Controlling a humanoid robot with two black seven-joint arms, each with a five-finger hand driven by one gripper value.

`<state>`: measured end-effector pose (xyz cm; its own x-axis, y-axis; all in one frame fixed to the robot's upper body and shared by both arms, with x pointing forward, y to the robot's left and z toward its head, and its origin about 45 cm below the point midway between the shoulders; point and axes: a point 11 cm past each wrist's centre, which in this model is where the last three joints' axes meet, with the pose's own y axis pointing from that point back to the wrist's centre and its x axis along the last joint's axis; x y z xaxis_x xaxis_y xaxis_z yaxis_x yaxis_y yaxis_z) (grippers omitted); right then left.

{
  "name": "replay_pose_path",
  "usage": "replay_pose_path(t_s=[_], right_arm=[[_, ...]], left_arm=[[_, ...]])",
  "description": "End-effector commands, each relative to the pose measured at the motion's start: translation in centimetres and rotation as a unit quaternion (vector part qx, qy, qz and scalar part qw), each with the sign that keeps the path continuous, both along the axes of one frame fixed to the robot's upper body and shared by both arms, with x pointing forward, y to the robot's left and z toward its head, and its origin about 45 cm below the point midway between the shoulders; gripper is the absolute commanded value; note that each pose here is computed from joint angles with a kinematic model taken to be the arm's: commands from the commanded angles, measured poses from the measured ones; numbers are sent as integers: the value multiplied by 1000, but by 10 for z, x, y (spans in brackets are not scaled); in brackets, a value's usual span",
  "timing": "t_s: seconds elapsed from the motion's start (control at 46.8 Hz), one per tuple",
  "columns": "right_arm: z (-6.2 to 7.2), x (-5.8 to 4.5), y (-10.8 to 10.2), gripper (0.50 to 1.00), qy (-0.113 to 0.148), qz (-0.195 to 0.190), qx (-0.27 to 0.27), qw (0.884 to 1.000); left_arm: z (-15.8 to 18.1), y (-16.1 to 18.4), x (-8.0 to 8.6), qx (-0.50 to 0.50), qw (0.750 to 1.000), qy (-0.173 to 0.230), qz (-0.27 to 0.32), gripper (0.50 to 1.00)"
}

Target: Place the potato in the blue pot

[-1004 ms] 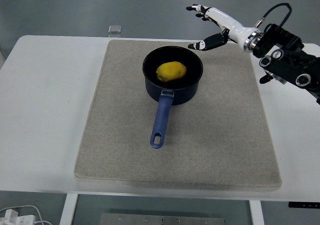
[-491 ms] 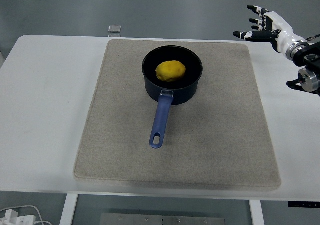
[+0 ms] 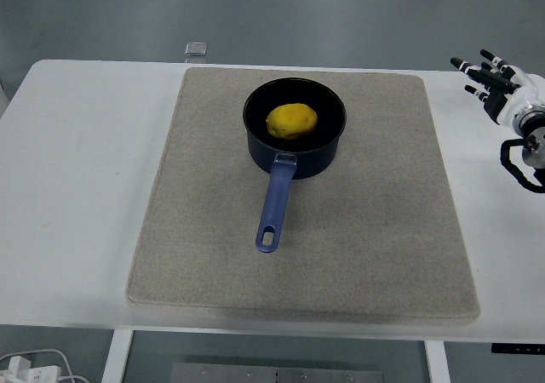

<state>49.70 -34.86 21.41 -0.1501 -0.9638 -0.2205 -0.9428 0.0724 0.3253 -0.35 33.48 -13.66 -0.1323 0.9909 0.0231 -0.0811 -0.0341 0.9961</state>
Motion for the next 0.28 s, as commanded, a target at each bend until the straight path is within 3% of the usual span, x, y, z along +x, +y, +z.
replay_pose_path(t_s=[0.0, 0.256], right_arm=[[-6, -3, -1, 950, 6, -7, 8, 1000], [-8, -4, 0, 950, 8, -2, 9, 1000]], left_arm=[[0, 0, 0, 0, 1000, 0, 0, 1000], [0, 0, 0, 0, 1000, 0, 0, 1000]])
